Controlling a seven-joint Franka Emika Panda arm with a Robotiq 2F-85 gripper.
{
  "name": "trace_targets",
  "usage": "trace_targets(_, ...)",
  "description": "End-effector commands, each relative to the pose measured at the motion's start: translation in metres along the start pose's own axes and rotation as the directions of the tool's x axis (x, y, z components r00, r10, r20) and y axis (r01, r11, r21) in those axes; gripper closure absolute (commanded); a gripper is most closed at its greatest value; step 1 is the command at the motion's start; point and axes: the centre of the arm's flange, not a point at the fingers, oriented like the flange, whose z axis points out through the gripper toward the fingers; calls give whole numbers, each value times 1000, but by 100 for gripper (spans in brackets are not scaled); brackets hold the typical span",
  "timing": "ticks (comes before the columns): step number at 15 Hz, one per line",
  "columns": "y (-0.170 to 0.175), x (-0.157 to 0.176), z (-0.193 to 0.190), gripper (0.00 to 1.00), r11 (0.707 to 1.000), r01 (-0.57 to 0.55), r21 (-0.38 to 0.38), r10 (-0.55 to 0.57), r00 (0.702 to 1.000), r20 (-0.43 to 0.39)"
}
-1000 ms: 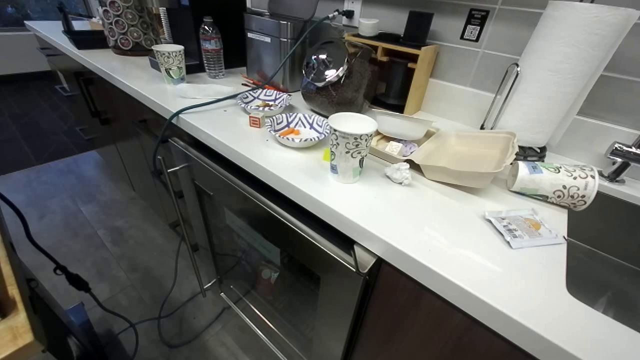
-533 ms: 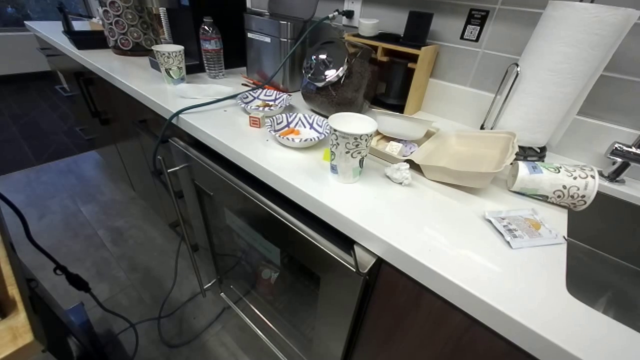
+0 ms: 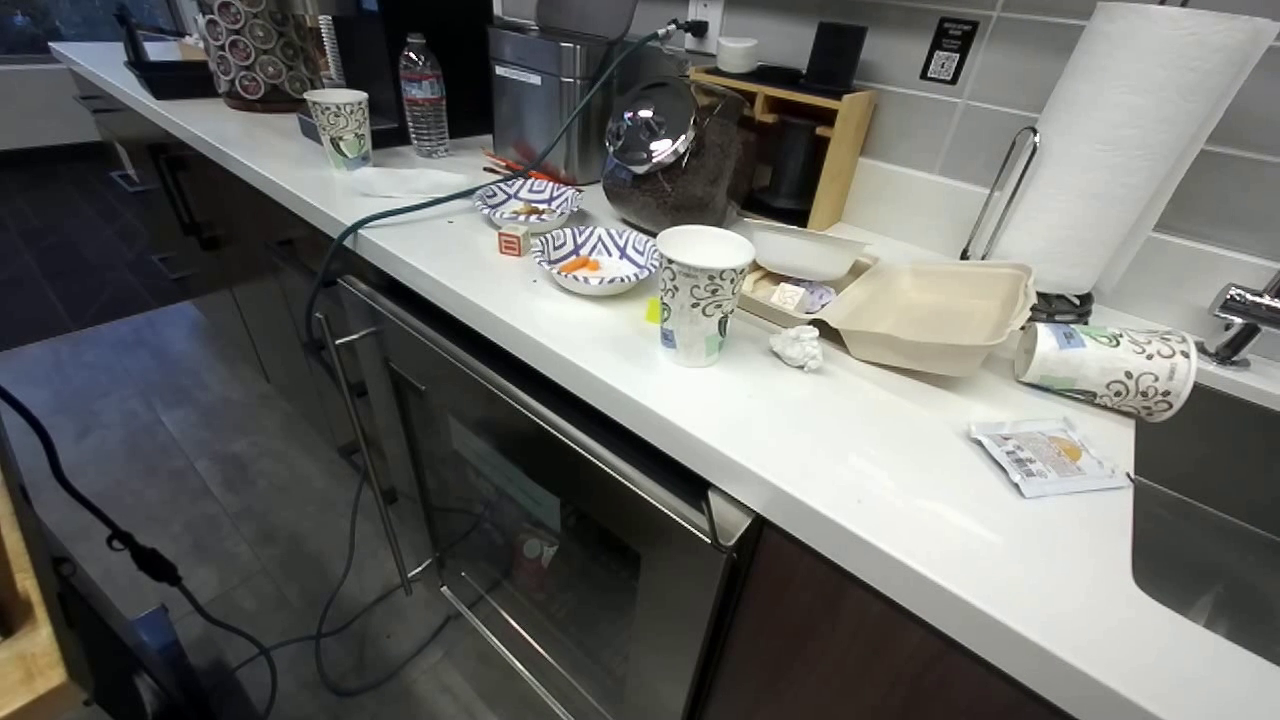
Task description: Remove the white object from the coffee machine
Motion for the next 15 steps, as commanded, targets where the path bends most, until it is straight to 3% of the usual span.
trace_targets(1, -6, 9, 3, 0, 999, 28, -26, -28, 1000, -9)
trace_targets(15, -1, 22, 26, 17, 998, 23, -57, -26, 998, -54)
